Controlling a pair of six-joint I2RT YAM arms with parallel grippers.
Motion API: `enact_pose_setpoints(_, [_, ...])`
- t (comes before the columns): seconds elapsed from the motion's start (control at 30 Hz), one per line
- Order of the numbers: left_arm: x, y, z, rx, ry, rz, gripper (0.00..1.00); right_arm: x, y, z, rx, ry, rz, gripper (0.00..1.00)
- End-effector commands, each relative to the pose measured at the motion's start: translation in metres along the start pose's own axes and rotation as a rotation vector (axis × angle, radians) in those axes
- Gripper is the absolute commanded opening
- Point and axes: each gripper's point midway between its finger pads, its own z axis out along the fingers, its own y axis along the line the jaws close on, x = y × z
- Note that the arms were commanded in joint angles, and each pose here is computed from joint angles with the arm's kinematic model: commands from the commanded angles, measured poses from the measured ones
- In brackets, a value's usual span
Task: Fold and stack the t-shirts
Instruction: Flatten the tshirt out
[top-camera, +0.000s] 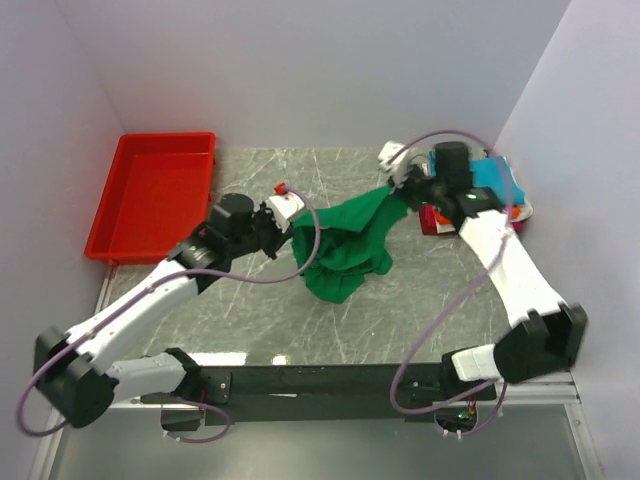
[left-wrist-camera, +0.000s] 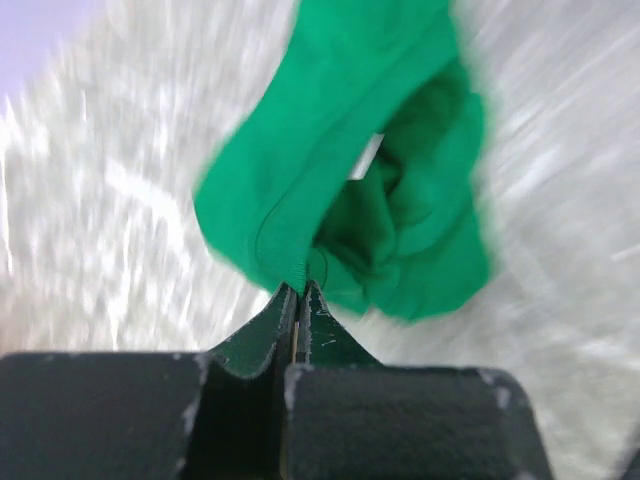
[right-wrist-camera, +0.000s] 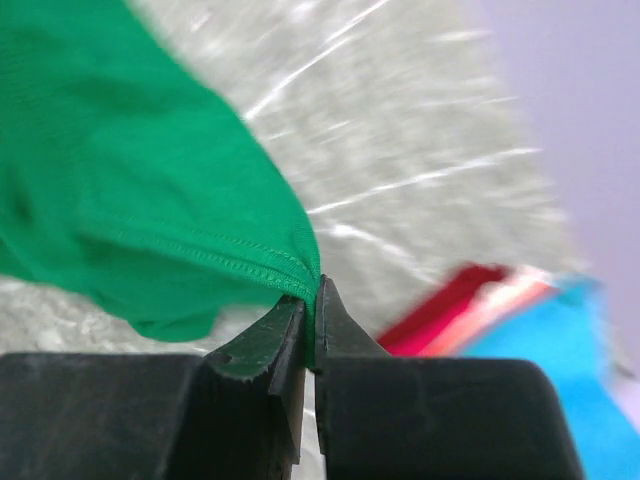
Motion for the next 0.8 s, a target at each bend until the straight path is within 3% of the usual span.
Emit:
enact_pose_setpoints(0.0, [-0.087, -0.037, -0.043, 0.170, -0.236, -0.015, 0.00, -0.058, -0.036, -0.090, 0.203, -0.162, 0.020, 0.00])
enact_pose_setpoints(0.23, [-0.216, -0.132, -0.135, 0.553, -0.536, -0.022, 0.01, -0.120, -0.055, -0.231, 0.487, -0.359, -0.040, 0.00])
enact_pose_setpoints(0.37, [-0.253, -0.163, -0.176, 0.656, -0.630, -0.013, 0.01, -0.164, -0.056, -0.299, 0.645, -0.479, -0.098, 0.00])
enact_pose_setpoints(0.47, [-0.267, -0.173, -0.205, 0.694, -0.693, -0.016, 0.01, -0.192, -0.066, -0.321, 0.674, -0.548, -0.089, 0.00])
enact_pose_setpoints(0.57, [-0.268, -0.164, -0.229, 0.663, -0.764, -0.045, 0.00, -0.214, -0.075, -0.321, 0.633, -0.617, -0.050, 0.00])
enact_pose_setpoints(0.63, [-0.254, -0.145, -0.228, 0.552, -0.778, -0.110, 0.00, -0.234, -0.082, -0.298, 0.513, -0.659, -0.016, 0.00])
enact_pose_setpoints(0.73, [-0.220, -0.119, -0.213, 0.395, -0.746, -0.256, 0.01, -0.241, -0.101, -0.239, 0.418, -0.622, 0.007, 0.00])
enact_pose_setpoints(0.77, [-0.212, -0.118, -0.211, 0.392, -0.738, -0.312, 0.00, -0.244, -0.099, -0.196, 0.340, -0.597, 0.016, 0.00])
